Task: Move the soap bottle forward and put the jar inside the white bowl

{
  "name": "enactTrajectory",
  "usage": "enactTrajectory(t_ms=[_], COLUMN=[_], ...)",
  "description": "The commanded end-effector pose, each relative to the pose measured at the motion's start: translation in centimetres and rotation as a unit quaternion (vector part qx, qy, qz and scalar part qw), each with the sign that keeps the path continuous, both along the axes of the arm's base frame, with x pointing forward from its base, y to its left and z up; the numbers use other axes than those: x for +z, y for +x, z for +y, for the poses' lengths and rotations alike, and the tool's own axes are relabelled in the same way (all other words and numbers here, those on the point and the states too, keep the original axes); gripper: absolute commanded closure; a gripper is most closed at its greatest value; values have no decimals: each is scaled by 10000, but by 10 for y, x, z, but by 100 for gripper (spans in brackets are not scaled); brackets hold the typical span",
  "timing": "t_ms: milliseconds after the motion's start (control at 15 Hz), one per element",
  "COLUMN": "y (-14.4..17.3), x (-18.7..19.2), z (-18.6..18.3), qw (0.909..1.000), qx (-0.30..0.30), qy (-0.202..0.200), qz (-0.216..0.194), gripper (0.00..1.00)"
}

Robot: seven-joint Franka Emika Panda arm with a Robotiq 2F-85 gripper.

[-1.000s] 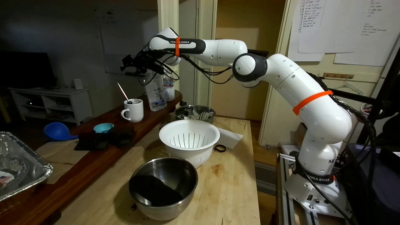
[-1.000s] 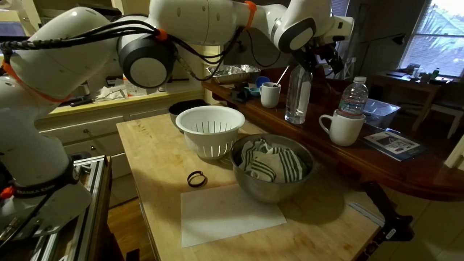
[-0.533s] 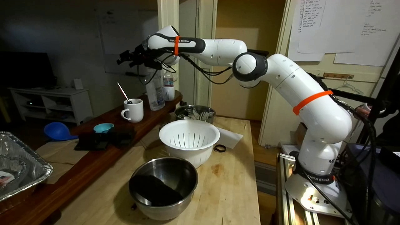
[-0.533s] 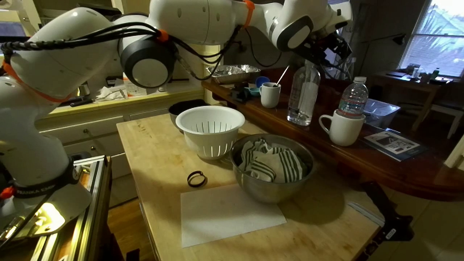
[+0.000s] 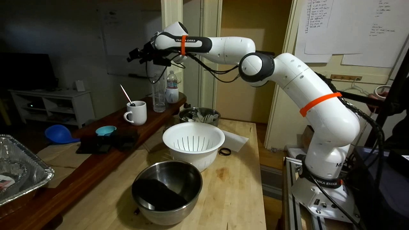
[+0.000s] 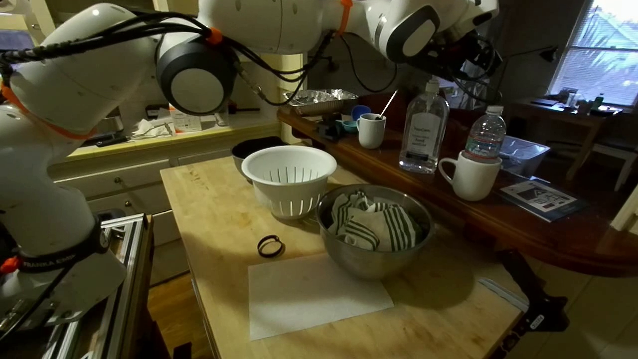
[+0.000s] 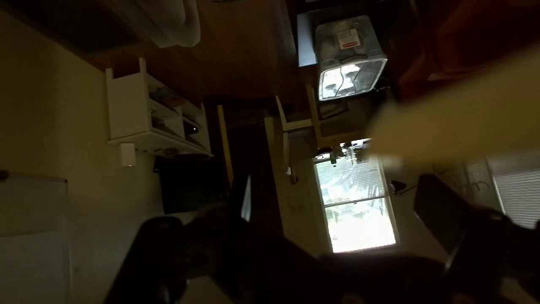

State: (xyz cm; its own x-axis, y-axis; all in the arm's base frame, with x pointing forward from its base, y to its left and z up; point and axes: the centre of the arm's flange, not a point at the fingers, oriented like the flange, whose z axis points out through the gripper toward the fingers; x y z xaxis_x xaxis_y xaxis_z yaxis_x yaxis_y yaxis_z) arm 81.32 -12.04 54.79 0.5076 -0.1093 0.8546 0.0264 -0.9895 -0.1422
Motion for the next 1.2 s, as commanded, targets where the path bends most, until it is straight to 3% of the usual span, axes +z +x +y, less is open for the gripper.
enactTrajectory(t_ms=[0,333,533,733,867,1133], y=[-22,-56,-83,-105,-120,-152], x=[30,77,97,110,111,108], z=[-5,3,13,25,32,35], qw=[9993,9963,9944,9872,9801,9686], qx=[-277,-439,-578,-438,-552,-1172], qy=[83,651,695,926,794,109], qz=[224,344,546,1220,1732,2191], gripper=[0,0,0,0,0,0])
